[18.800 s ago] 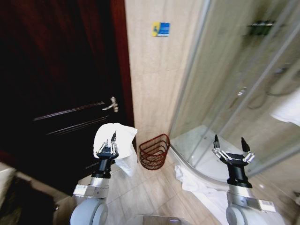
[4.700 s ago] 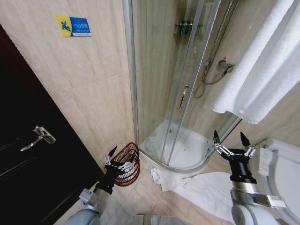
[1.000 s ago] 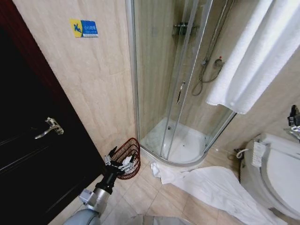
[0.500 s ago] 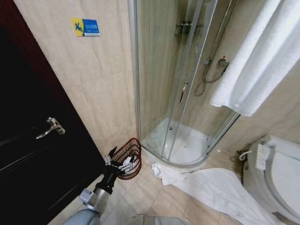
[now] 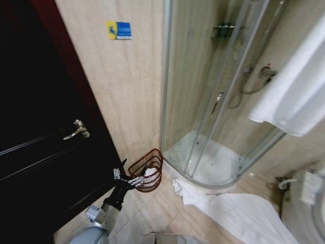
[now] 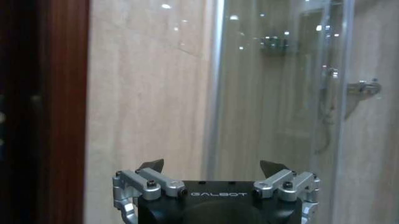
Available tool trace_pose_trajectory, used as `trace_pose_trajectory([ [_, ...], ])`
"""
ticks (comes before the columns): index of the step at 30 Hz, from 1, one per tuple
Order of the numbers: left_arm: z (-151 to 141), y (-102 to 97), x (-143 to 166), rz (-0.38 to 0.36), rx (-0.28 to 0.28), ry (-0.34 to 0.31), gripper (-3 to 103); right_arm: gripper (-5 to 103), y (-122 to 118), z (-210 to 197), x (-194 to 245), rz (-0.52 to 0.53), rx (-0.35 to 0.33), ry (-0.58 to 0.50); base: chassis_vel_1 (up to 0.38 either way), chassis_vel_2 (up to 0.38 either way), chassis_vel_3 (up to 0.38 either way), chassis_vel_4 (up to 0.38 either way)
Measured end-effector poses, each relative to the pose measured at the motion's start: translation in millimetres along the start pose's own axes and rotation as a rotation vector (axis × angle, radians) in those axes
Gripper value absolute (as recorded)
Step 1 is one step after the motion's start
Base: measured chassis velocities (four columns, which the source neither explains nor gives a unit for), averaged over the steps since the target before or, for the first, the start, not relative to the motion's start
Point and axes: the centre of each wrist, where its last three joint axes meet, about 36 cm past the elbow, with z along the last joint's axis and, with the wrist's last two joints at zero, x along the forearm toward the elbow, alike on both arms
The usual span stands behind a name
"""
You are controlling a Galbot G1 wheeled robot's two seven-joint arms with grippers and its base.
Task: Discard the used towel into the hamper.
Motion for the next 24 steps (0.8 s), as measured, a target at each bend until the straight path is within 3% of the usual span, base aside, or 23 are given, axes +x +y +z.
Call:
trace_pose_trajectory([
  [8,0,0.0,0,0.0,0.0,0.0,100,100,-29,4,-41,0.022,0.036,-0.037,0.03,0.031,0.029,0.026],
  [24,0,0.0,0,0.0,0.0,0.0,100,100,-21,-10,-5,0.043,-0.008,0.018,-0.003,-0.003,-0.003,-0.003],
])
